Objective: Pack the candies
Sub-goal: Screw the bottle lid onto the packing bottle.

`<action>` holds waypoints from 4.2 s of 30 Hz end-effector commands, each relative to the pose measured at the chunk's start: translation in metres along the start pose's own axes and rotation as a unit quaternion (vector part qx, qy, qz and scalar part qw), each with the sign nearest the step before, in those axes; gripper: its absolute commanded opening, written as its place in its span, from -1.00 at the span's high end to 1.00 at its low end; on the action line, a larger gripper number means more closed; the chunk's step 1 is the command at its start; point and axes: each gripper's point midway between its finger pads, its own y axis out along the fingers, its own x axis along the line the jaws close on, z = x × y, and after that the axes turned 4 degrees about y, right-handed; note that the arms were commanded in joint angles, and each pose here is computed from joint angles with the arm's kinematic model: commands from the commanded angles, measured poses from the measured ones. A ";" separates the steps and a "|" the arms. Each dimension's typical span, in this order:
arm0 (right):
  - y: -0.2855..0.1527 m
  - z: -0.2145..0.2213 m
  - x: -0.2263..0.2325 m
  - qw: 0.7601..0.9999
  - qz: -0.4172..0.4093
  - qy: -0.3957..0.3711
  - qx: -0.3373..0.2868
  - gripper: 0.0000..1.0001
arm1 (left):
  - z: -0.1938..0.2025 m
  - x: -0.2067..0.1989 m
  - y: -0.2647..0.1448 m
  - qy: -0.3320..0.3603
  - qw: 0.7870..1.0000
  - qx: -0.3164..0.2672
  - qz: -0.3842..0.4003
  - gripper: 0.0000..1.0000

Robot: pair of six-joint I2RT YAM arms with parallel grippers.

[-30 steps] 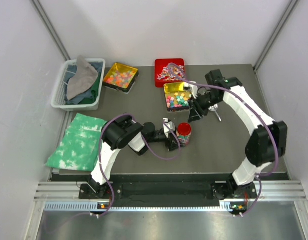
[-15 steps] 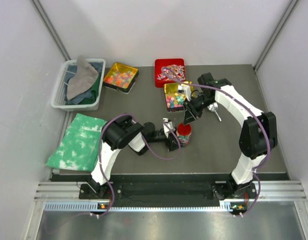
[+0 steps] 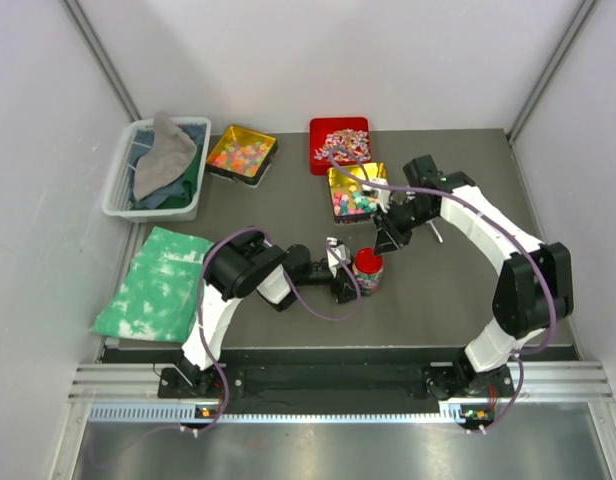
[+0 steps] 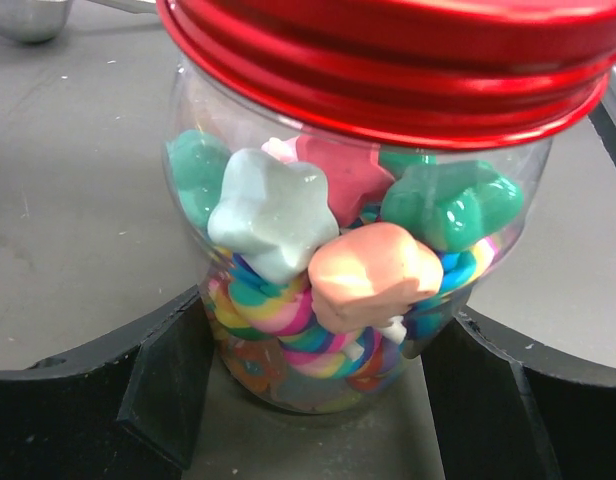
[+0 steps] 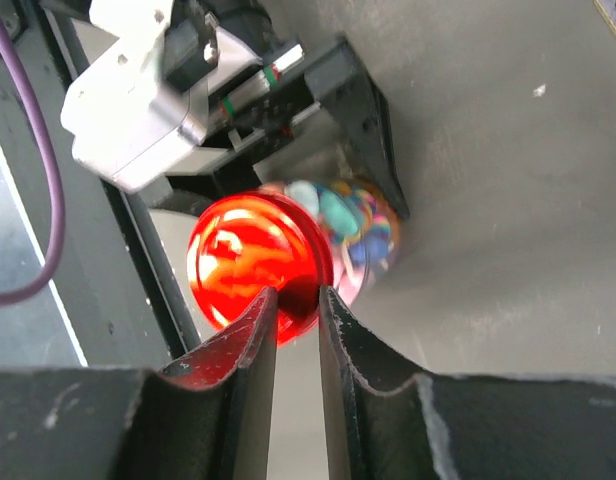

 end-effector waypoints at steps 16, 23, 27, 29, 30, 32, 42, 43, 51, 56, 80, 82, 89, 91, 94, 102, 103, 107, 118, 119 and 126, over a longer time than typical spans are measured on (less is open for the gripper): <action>-0.009 0.037 0.056 0.997 -0.061 0.036 0.037 0.60 | -0.023 0.018 -0.001 0.037 0.997 -0.052 -0.037 0.29; -0.026 0.035 0.056 0.998 -0.033 0.012 0.043 0.53 | -0.023 0.018 -0.001 0.038 0.997 -0.051 -0.037 0.29; -0.050 0.015 0.046 1.000 0.000 0.003 0.002 0.42 | -0.024 0.017 -0.001 0.037 0.997 -0.052 -0.036 0.29; -0.053 0.002 0.042 1.000 0.010 -0.002 -0.020 0.40 | -0.023 0.017 -0.001 0.037 0.997 -0.051 -0.036 0.29; -0.052 -0.004 0.037 1.000 0.015 -0.003 -0.027 0.38 | -0.023 0.017 -0.001 0.037 0.997 -0.052 -0.036 0.29; -0.048 -0.016 0.028 0.999 0.021 -0.002 -0.042 0.33 | -0.022 0.017 -0.001 0.037 0.997 -0.051 -0.036 0.29; -0.011 -0.045 -0.006 0.999 0.006 0.002 -0.035 0.34 | -0.023 0.017 -0.001 0.037 0.997 -0.052 -0.035 0.30; -0.009 -0.045 -0.008 0.999 0.005 0.005 -0.033 0.34 | -0.023 0.017 -0.001 0.036 0.997 -0.052 -0.035 0.30; 0.002 -0.042 -0.003 1.000 -0.011 0.000 -0.020 0.43 | -0.024 0.017 -0.001 0.036 0.997 -0.053 -0.035 0.30; 0.009 -0.030 0.003 1.000 -0.024 0.002 -0.005 0.49 | -0.024 0.017 -0.001 0.036 0.997 -0.053 -0.034 0.30; 0.000 0.026 0.023 0.999 -0.011 0.022 0.042 0.53 | -0.023 0.018 -0.001 0.036 0.997 -0.051 -0.035 0.31; -0.002 0.029 0.025 0.999 -0.010 0.021 0.044 0.53 | -0.023 0.018 -0.001 0.036 0.997 -0.051 -0.035 0.31; -0.005 0.038 0.033 0.998 -0.016 0.028 0.049 0.53 | -0.023 0.018 -0.001 0.036 0.997 -0.051 -0.036 0.31; -0.007 0.039 0.036 0.998 -0.016 0.025 0.048 0.53 | -0.022 0.018 -0.001 0.035 0.997 -0.050 -0.037 0.31; -0.008 0.042 0.038 0.998 -0.018 0.028 0.052 0.53 | -0.022 0.018 -0.001 0.035 0.997 -0.050 -0.037 0.31; -0.008 0.041 0.036 0.998 -0.011 0.028 0.051 0.52 | -0.022 0.018 -0.001 0.035 0.997 -0.049 -0.036 0.32; -0.009 0.037 0.033 0.999 -0.001 0.022 0.044 0.49 | -0.023 0.018 -0.001 0.036 0.997 -0.050 -0.036 0.32; -0.021 0.019 0.010 0.998 0.061 0.010 0.026 0.09 | -0.022 0.014 -0.001 0.039 0.998 -0.050 -0.028 0.27; -0.091 -0.043 -0.024 0.984 0.165 -0.003 -0.060 -0.68 | -0.032 -0.001 -0.018 0.066 0.996 -0.063 -0.025 -0.98; -0.098 -0.045 -0.027 0.981 0.181 -0.004 -0.063 -0.68 | -0.038 -0.004 -0.019 0.072 0.995 -0.068 -0.018 -0.98; -0.141 -0.057 -0.032 0.961 0.257 0.003 -0.103 -0.95 | -0.065 -0.045 -0.045 0.076 0.994 -0.075 0.035 -0.98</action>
